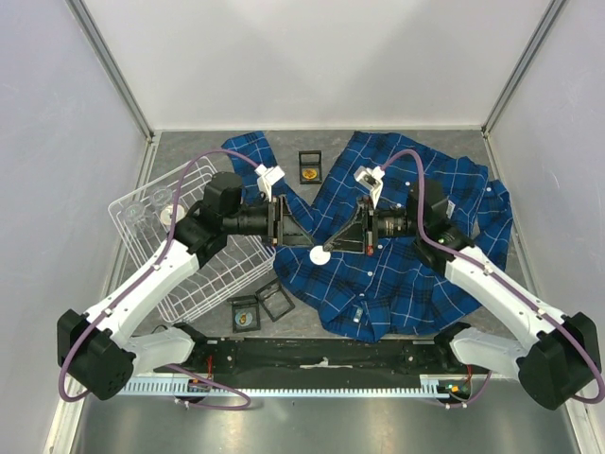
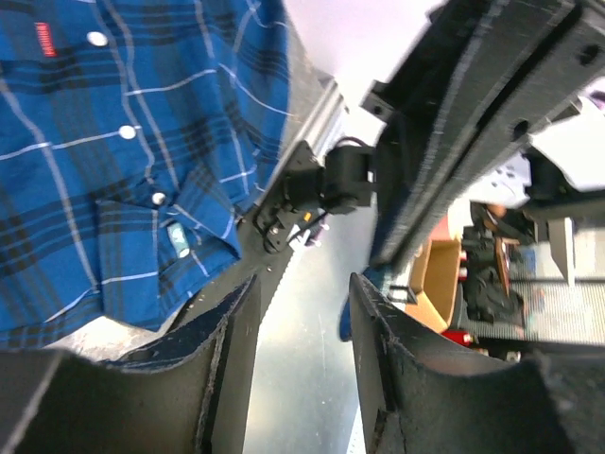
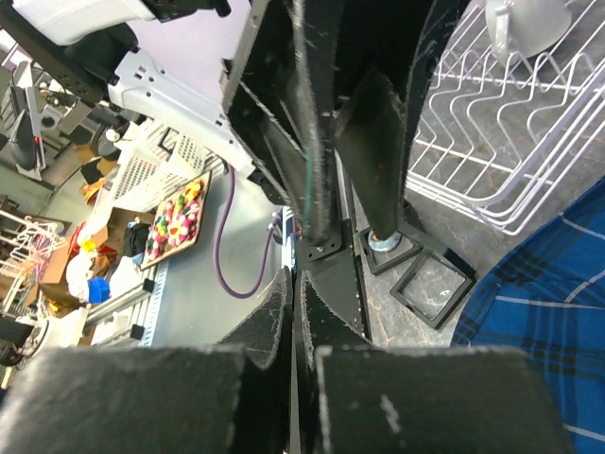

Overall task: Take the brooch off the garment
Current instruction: Close the brooch.

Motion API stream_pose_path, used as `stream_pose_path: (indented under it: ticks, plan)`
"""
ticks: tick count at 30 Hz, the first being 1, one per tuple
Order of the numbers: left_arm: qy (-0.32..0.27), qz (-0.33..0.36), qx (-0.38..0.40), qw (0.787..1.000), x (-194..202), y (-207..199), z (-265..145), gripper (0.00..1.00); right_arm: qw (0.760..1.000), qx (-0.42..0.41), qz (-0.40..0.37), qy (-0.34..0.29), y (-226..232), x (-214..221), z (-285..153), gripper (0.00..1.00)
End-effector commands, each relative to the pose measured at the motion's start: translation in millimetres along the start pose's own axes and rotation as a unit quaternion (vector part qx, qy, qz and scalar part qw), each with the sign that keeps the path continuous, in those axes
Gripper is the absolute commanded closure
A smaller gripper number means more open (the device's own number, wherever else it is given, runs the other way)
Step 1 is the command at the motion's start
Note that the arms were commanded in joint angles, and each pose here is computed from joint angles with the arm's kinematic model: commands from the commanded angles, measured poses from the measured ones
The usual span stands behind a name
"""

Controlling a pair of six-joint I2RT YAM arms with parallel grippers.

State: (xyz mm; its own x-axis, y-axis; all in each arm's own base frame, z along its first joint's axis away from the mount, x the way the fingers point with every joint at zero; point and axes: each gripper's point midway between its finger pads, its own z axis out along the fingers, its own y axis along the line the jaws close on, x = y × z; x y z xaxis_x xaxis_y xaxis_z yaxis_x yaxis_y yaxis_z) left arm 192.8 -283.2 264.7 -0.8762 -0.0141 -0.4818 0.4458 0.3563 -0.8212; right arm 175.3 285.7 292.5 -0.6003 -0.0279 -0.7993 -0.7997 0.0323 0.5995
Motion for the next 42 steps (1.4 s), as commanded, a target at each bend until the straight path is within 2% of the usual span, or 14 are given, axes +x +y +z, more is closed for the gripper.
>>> stream_pose_path:
  ticks: [1, 9, 16, 21, 24, 26, 29, 35, 37, 38, 39, 40, 41, 42]
  plan:
    - [0.016, 0.048, 0.101, 0.994, 2.3, -40.5, -10.0, 0.51, 0.999, -0.023, -0.034, 0.019, 9.8, -4.3, 4.2, 1.00]
    - [0.032, 0.059, 0.120, 0.990, 8.3, -43.3, -14.8, 0.45, 0.999, -0.020, -0.021, 0.033, 2.3, 3.6, 9.6, 1.00]
    - [0.071, 0.057, 0.136, 0.987, 18.4, -37.0, -10.9, 0.52, 0.999, -0.026, -0.027, 0.033, 6.9, -2.0, 11.7, 1.00]
    - [0.093, 0.055, 0.148, 0.983, 23.3, -36.2, -10.4, 0.54, 0.998, -0.032, -0.029, 0.035, 10.0, -1.7, 12.6, 1.00]
    - [0.096, 0.058, 0.150, 0.982, 23.5, -35.3, -9.7, 0.60, 0.998, -0.033, -0.029, 0.035, 11.1, -2.4, 12.9, 1.00]
    - [0.094, 0.061, 0.149, 0.982, 22.8, -34.9, -9.3, 0.70, 0.998, -0.035, -0.029, 0.036, 11.8, -1.5, 13.4, 1.00]
    - [0.091, 0.064, 0.143, 0.983, 20.8, -33.4, -8.1, 0.80, 0.998, -0.033, -0.029, 0.035, 11.5, -1.9, 13.9, 1.00]
    - [0.100, 0.069, 0.139, 0.983, 22.6, -32.1, -9.0, 0.88, 0.999, -0.033, -0.027, 0.017, 17.2, -13.5, 14.8, 1.00]
    - [0.100, 0.071, 0.141, 0.982, 22.2, -33.6, -9.7, 0.94, 0.999, -0.032, -0.017, 0.012, 17.7, -17.5, 16.0, 1.00]
    - [0.093, 0.077, 0.138, 0.983, 20.1, -35.6, -10.7, 0.98, 1.000, -0.024, -0.010, 0.010, 16.1, -19.4, 16.5, 0.93]
    - [0.072, 0.080, 0.114, 0.988, 13.1, -30.9, -8.1, 0.98, 1.000, 0.015, 0.003, -0.007, 3.2, -26.0, 17.0, 0.72]
    - [0.058, 0.082, 0.098, 0.990, 8.5, -28.2, -7.4, 0.98, 0.998, 0.056, 0.001, -0.023, -6.5, -37.6, 14.0, 0.61]
    - [0.045, 0.080, 0.081, 0.992, 4.8, -25.1, -7.2, 0.98, 0.994, 0.100, 0.031, -0.030, -18.8, -38.0, 7.2, 0.51]
    - [0.013, 0.088, 0.054, 0.995, -4.8, -21.4, -8.0, 0.98, 0.986, 0.153, 0.040, -0.061, -35.7, -45.9, 1.6, 0.35]
